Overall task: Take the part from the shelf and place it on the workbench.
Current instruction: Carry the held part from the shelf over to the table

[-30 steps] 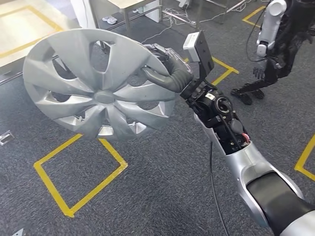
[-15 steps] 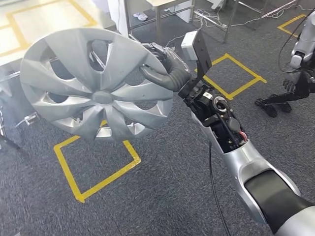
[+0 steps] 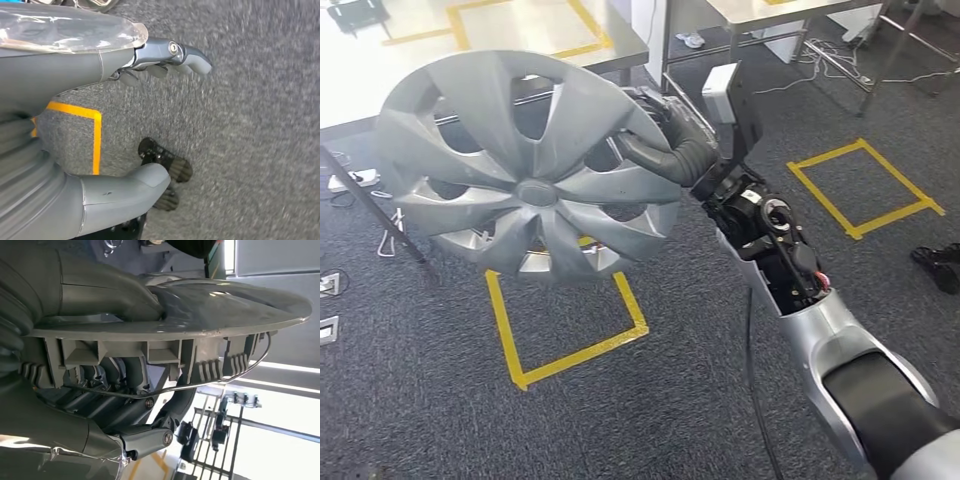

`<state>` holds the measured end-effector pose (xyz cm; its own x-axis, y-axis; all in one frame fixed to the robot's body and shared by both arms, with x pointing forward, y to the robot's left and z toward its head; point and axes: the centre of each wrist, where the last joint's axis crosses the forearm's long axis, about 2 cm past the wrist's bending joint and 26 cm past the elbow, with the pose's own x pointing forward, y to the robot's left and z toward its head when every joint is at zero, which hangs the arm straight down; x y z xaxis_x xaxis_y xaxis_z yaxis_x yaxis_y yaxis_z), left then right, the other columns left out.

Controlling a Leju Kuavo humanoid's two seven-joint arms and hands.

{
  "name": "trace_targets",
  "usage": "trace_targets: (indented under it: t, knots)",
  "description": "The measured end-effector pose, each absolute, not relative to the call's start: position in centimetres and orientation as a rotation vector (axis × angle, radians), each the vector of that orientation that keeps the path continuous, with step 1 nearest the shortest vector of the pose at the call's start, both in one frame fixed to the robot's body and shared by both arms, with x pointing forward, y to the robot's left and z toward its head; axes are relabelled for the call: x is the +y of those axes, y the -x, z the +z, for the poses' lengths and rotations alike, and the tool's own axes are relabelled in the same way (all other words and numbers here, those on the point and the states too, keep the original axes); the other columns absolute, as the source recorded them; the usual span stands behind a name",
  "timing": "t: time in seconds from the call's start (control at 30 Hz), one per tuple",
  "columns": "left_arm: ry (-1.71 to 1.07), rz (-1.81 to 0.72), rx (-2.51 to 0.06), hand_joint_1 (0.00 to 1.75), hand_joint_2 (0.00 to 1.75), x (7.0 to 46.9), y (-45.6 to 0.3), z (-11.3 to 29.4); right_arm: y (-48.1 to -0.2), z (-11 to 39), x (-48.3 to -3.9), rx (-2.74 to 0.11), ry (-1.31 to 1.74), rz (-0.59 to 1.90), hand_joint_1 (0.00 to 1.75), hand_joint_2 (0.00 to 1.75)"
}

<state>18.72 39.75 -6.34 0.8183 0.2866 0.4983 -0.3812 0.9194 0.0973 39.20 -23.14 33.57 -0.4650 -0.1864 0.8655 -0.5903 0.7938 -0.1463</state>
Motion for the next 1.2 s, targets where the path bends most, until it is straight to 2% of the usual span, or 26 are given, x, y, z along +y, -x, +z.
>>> trace_targets:
  t: [1.2]
  knots:
    - [-0.177,0.383,-0.491,0.0,1.75,40.06,-19.01,-6.15,-39.22,33.4,-23.17,-2.034,-0.577,0.547,1.75,1.75]
